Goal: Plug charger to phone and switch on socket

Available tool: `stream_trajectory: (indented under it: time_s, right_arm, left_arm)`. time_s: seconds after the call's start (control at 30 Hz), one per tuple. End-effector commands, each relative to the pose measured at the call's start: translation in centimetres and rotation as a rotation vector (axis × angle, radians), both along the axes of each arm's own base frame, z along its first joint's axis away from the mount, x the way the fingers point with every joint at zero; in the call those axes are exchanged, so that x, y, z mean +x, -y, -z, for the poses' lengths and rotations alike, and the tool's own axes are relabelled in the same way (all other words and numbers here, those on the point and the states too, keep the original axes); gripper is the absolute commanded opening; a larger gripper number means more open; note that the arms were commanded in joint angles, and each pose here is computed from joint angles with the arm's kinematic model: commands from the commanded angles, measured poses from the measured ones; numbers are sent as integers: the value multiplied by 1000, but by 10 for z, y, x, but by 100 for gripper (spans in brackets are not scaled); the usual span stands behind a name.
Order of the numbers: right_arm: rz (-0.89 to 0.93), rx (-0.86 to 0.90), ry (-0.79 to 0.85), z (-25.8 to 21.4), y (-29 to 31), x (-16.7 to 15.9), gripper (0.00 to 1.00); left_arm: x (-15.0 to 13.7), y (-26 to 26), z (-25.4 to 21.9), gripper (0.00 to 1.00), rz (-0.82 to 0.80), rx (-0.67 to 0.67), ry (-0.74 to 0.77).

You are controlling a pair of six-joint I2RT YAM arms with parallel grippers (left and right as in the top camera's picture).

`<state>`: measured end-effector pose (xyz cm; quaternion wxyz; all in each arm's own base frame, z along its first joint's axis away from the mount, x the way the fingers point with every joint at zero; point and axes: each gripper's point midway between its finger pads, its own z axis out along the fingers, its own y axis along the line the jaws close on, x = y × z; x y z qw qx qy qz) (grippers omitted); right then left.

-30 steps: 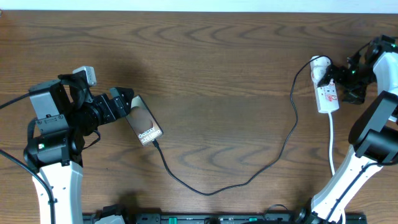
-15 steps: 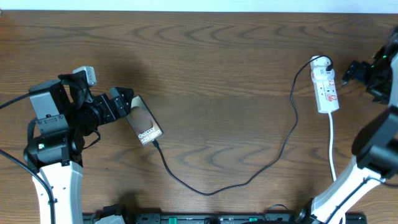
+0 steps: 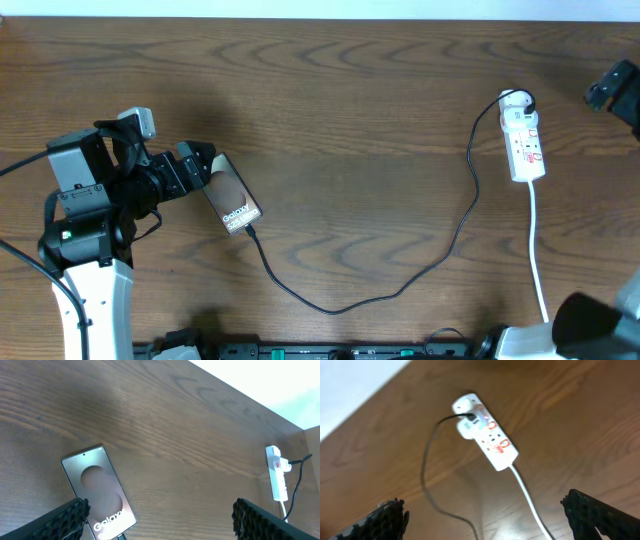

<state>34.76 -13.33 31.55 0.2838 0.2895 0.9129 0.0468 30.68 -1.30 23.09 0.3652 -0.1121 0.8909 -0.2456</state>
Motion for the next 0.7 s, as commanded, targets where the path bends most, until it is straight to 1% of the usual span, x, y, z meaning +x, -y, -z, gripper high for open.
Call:
stream_trajectory:
  time_s: [0.0, 0.67]
  right_arm:
    - [-26, 22, 48, -15, -14, -4, 99]
    - [-25, 22, 44, -15, -14, -5, 99]
  left_arm:
    - [0, 1, -2, 93, 14, 1, 8]
    - [0, 6, 0, 93, 29, 5, 2]
